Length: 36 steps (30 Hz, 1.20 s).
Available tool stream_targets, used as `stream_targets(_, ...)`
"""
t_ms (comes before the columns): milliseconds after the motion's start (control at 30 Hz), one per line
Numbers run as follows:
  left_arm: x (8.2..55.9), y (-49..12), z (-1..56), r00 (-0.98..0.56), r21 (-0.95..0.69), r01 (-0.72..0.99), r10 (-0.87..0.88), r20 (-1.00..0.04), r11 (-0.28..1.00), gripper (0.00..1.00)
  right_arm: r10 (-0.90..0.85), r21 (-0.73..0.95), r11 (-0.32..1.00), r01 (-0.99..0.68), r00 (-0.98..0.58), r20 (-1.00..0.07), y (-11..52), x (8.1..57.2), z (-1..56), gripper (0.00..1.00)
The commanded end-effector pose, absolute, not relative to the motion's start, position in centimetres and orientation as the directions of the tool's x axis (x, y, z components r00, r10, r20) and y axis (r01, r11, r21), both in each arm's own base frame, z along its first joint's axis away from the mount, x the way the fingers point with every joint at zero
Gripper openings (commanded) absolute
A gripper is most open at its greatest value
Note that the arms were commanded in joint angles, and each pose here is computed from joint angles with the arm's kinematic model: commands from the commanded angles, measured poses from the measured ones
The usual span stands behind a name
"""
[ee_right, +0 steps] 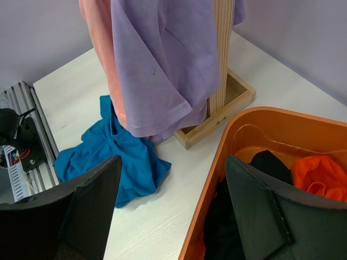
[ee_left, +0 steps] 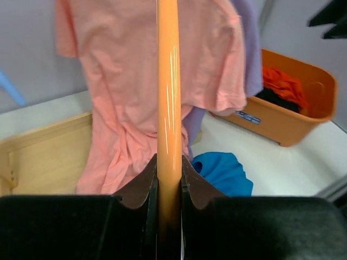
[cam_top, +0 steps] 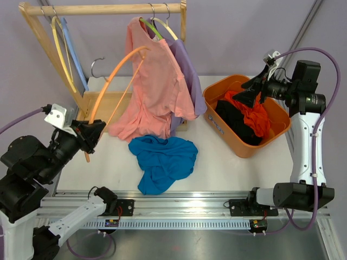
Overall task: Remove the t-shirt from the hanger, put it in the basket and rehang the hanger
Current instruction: Hang the hanger back to the clothesline with the left arm
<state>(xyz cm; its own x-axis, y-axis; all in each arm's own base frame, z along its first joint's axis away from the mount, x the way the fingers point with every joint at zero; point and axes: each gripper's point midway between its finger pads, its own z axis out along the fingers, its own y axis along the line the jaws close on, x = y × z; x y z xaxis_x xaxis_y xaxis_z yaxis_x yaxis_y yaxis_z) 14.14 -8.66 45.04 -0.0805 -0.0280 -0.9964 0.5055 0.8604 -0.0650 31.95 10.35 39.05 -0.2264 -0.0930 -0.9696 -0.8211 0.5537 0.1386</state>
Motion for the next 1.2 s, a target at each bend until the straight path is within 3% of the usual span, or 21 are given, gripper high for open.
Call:
stream_targets(0, 16.4, -5.6, 46.7, -0.055, -0.161, 0.283, -0.151, -0.987, 0.946, 0.0, -0.085, 0.108, 0.57, -0.815, -0.189, -0.978, 10.3, 31.5, 39.8, 0.84)
stream_targets(500, 22.8, -4.5, 45.3, -0.12, -0.178, -0.02, -0.179, -0.977, 0.984, 0.0, -0.036, 0.154, 0.571, -0.806, -0.211, -0.977, 10.5, 31.9, 38.3, 0.84)
stream_targets(1167, 37.7, -3.3, 49.0, -0.065, -0.305, -0.224, -0.327, -0.943, 0.926, 0.0, -0.009, 0.171, 0.562, -0.809, -0.213, -0.977, 10.8, 31.4, 37.1, 0.84)
